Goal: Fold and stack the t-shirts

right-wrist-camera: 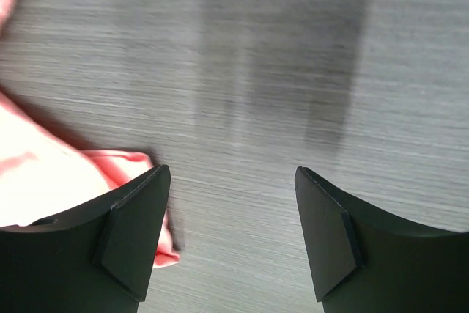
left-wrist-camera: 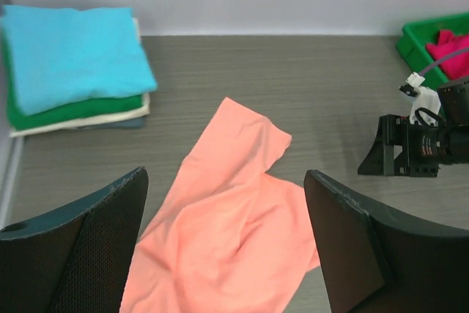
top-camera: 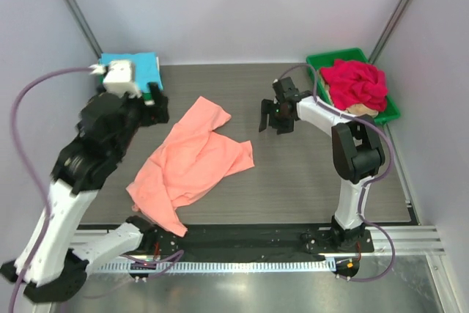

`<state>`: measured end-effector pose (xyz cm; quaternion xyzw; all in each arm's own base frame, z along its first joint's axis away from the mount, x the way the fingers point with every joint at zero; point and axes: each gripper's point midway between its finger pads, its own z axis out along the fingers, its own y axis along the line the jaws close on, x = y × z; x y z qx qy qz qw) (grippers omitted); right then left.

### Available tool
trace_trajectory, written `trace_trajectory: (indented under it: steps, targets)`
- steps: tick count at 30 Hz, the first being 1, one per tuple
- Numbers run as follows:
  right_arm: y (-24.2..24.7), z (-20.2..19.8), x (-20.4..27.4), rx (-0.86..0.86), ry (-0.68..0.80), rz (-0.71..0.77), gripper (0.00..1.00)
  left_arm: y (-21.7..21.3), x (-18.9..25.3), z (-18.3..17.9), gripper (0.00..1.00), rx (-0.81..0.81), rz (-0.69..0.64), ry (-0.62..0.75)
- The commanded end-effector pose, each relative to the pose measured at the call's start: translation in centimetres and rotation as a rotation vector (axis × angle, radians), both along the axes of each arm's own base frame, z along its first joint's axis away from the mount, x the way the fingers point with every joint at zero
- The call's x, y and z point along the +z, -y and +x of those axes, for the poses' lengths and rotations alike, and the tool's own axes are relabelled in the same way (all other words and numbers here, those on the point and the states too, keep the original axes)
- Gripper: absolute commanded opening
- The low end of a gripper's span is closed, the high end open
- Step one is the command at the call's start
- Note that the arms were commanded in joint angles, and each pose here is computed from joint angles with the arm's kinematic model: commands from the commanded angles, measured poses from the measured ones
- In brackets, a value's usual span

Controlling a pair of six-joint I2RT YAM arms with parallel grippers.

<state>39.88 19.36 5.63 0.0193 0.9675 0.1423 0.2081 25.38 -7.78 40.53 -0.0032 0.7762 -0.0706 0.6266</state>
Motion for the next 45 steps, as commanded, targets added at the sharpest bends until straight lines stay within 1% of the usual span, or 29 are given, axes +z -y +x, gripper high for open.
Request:
trace_trajectory:
  steps: [1,2,3,4,5,6,8,9,10,11,12,13,15,16,18,19,22,29,32,33,34,35,37,39,40,41,43,45]
  targets:
    - [-0.3,-0.1,1.8,0.001,0.047,0.061,0.75,4.9,-3.3,7.9,0.88,-0.084,0.074,-0.086]
    - [-0.3,-0.4,1.9,0.004,0.046,0.059,0.75,5.7,-4.1,9.4,0.89,-0.104,0.034,-0.12]
    - [-0.2,-0.9,1.9,0.005,0.045,0.061,0.75,8.0,-7.7,12.5,0.89,-0.173,0.014,-0.222]
    - [-0.3,-1.2,2.1,0.015,0.051,0.063,0.75,7.2,-7.3,14.7,0.9,-0.152,-0.025,-0.222]
    - [-0.2,-1.9,1.7,0.017,0.039,0.059,0.75,7.5,-8.8,16.7,0.9,-0.158,-0.043,-0.257]
    - [-0.4,-2.1,2.4,0.016,0.052,0.073,0.75,7.5,-10.9,19.9,0.9,-0.144,-0.067,-0.297]
    - [-0.5,-3.3,1.9,0.021,0.041,0.081,0.75,8.0,-13.7,22.8,0.9,-0.16,-0.088,-0.359]
    - [-0.7,-3.8,2.5,0.026,0.052,0.095,0.75,7.9,-18.0,24.7,0.9,-0.146,-0.078,-0.452]
    - [-0.9,-3.9,2.6,0.025,0.06,0.11,0.75,8.1,-17.7,26.1,0.91,-0.147,-0.081,-0.443]
    - [-0.8,-4.7,1.9,0.028,0.043,0.111,0.75,8.3,-18.8,26.9,0.93,-0.157,-0.076,-0.467]
    - [-0.8,-5.1,1.8,0.032,0.04,0.116,0.75,8.0,-20.8,27.5,0.95,-0.153,-0.066,-0.517]
    - [-0.9,-5.9,1.4,0.036,0.03,0.126,0.75,8.1,-23.1,28.8,0.95,-0.161,-0.073,-0.555]
    - [-1.1,-6.6,1.1,0.049,0.023,0.144,0.75,8.1,-25.9,29.7,0.95,-0.165,-0.084,-0.603]
    - [-1.5,-6.8,1.1,0.059,0.028,0.161,0.75,8.1,-28.6,30.2,0.95,-0.163,-0.089,-0.648]
    - [-1.6,-7.7,0.2,0.07,0.009,0.167,0.75,8.1,-29.5,31.1,0.95,-0.164,-0.104,-0.655]
    - [-1.8,-7.6,0.0,0.073,0.014,0.174,0.75,8.3,-31.2,31.3,0.95,-0.167,-0.108,-0.68]
    - [-1.7,-8.1,-1.1,0.074,-0.008,0.171,0.75,8.7,-32.4,31.7,0.92,-0.176,-0.127,-0.697]
    - [-2.1,-7.5,-1.8,0.074,-0.016,0.171,0.75,9.0,-37.2,30.6,0.84,-0.162,-0.149,-0.79]
    - [-2.1,-7.5,-2.2,0.069,-0.023,0.17,0.75,9.0,-38.7,29.8,0.73,-0.161,-0.157,-0.819]
    - [-2.2,-7.4,-2.4,0.07,-0.023,0.174,0.75,9.0,-39.0,29.8,0.6,-0.164,-0.159,-0.822]
    - [-2.3,-7.5,-2.6,0.063,-0.032,0.178,0.74,9.0,-39.3,29.6,0.52,-0.166,-0.16,-0.83]
    - [-2.3,-7.5,-2.7,0.063,-0.035,0.183,0.75,9.0,-39.3,29.6,0.37,-0.167,-0.161,-0.831]
    - [-2.9,-7.4,-2.7,0.061,-0.041,0.214,0.75,9.2,-38.6,29.5,0.17,-0.18,-0.166,-0.821]
    - [-3.4,-7.0,-2.5,0.062,-0.033,0.23,0.74,9.0,-38.4,28.9,0.0,-0.176,-0.163,-0.828]
    - [-3.5,-6.6,-2.4,0.058,-0.025,0.228,0.74,8.9,-37.1,28.9,0.0,-0.176,-0.165,-0.806]
    - [-3.9,-6.5,-2.4,0.064,-0.021,0.222,0.75,8.8,-37.5,28.5,0.0,-0.173,-0.167,-0.806]
    - [-4.4,-6.1,-2.5,0.069,-0.017,0.218,0.74,8.8,-36.1,28.4,0.0,-0.175,-0.177,-0.771]
    - [-5.5,-5.8,-3.0,0.08,-0.028,0.214,0.7,8.9,-36.1,28.1,0.0,-0.179,-0.187,-0.766]
